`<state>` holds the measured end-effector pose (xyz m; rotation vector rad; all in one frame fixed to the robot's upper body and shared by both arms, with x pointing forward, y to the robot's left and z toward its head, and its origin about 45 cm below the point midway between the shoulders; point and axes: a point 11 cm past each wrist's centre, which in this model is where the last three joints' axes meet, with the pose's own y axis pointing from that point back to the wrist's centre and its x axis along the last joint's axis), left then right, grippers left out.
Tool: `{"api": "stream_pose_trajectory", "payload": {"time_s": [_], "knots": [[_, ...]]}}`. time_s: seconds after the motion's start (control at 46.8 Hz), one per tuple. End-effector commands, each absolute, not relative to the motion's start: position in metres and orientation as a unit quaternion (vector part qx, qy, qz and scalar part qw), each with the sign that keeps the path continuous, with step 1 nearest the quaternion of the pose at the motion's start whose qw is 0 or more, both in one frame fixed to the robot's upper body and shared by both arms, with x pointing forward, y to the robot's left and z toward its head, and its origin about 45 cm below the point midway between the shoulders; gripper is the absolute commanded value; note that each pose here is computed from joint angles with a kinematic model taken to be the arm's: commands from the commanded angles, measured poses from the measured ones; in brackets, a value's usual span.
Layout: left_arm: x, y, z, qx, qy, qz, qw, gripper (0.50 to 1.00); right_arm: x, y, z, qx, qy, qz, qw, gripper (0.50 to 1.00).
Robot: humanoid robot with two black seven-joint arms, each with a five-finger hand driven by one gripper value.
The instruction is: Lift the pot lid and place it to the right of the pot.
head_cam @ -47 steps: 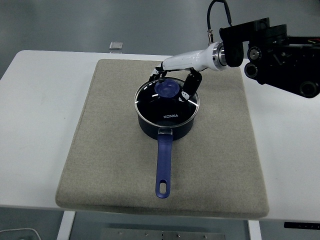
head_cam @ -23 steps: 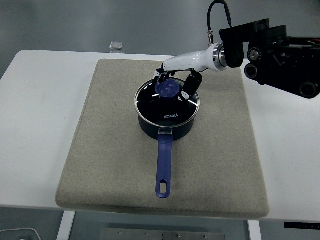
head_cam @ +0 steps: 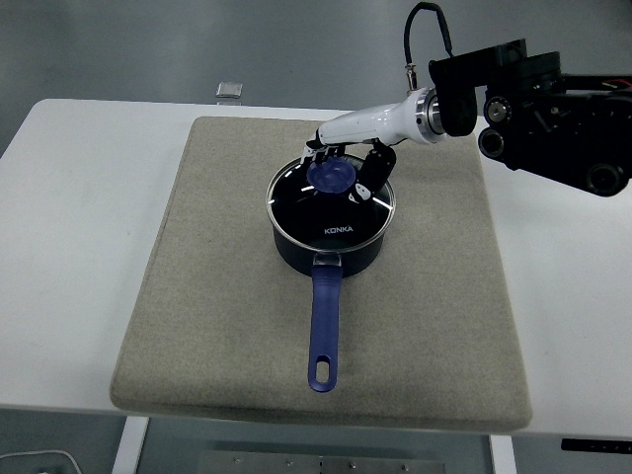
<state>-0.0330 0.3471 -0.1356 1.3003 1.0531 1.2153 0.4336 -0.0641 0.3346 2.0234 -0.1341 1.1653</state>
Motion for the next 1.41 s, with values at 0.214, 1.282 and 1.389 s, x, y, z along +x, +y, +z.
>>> {"api": "stream_pose_trajectory", "payload": {"time_s": [0.214, 1.282, 1.389], "knots": [[-0.033, 0.347, -0.136, 0.540, 0.438, 0.505, 0.512, 1.000, 0.434, -0.064, 0.335, 0.796, -0.053, 0.459, 0.391, 0.686], [-0.033, 0.347, -0.136, 0.540, 0.438, 0.505, 0.512, 1.000, 0.453, -0.106, 0.397, 0.780, -0.092, 0.455, 0.420, 0.500], [-0.033, 0.347, -0.136, 0.541, 0.437, 0.505, 0.511, 1.000, 0.459, -0.132, 0.402, 0.776, -0.112, 0.445, 0.432, 0.500]]}}
